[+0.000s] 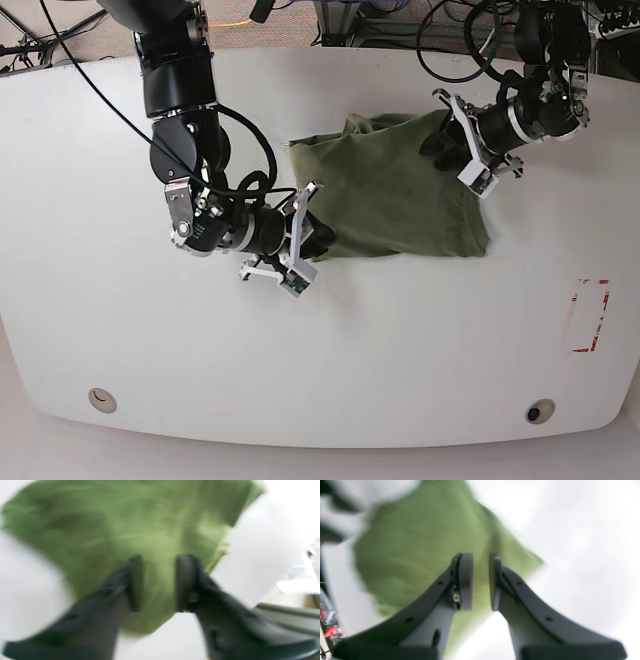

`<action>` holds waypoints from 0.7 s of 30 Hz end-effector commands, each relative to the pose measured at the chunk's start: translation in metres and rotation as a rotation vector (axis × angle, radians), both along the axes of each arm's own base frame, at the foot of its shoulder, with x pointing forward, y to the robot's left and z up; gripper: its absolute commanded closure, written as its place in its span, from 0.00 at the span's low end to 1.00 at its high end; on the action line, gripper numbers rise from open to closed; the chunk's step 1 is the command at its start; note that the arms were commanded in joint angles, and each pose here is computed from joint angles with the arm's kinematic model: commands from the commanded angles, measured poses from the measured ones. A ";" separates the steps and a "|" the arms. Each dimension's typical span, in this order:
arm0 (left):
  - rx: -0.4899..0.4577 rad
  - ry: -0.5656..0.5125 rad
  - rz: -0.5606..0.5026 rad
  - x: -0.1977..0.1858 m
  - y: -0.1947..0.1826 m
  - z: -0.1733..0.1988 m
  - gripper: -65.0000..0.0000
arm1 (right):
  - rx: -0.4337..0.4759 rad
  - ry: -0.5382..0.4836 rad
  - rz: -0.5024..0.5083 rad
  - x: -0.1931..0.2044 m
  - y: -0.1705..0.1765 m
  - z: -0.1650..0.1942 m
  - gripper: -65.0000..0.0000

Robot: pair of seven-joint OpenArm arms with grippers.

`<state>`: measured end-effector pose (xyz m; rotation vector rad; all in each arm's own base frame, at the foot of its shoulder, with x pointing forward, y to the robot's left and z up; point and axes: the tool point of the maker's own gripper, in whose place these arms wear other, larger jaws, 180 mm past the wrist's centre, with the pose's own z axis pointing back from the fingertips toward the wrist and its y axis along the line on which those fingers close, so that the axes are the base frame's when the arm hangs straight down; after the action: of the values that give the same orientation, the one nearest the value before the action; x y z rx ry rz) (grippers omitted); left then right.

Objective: Fold the T-shirt properly
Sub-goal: 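Pinch the bundle edges with both grippers and flatten it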

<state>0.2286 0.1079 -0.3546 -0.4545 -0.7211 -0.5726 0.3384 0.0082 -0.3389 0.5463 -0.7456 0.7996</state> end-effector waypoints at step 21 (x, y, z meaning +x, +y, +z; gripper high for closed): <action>0.087 0.062 -0.016 0.001 -0.024 -0.039 0.90 | 0.037 -0.027 -0.139 0.047 -0.027 -0.052 0.85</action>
<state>0.2195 0.0796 -0.4024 -0.4061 -0.5975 -0.5774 0.3788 -0.0099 -0.3964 0.5189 -0.7725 0.6694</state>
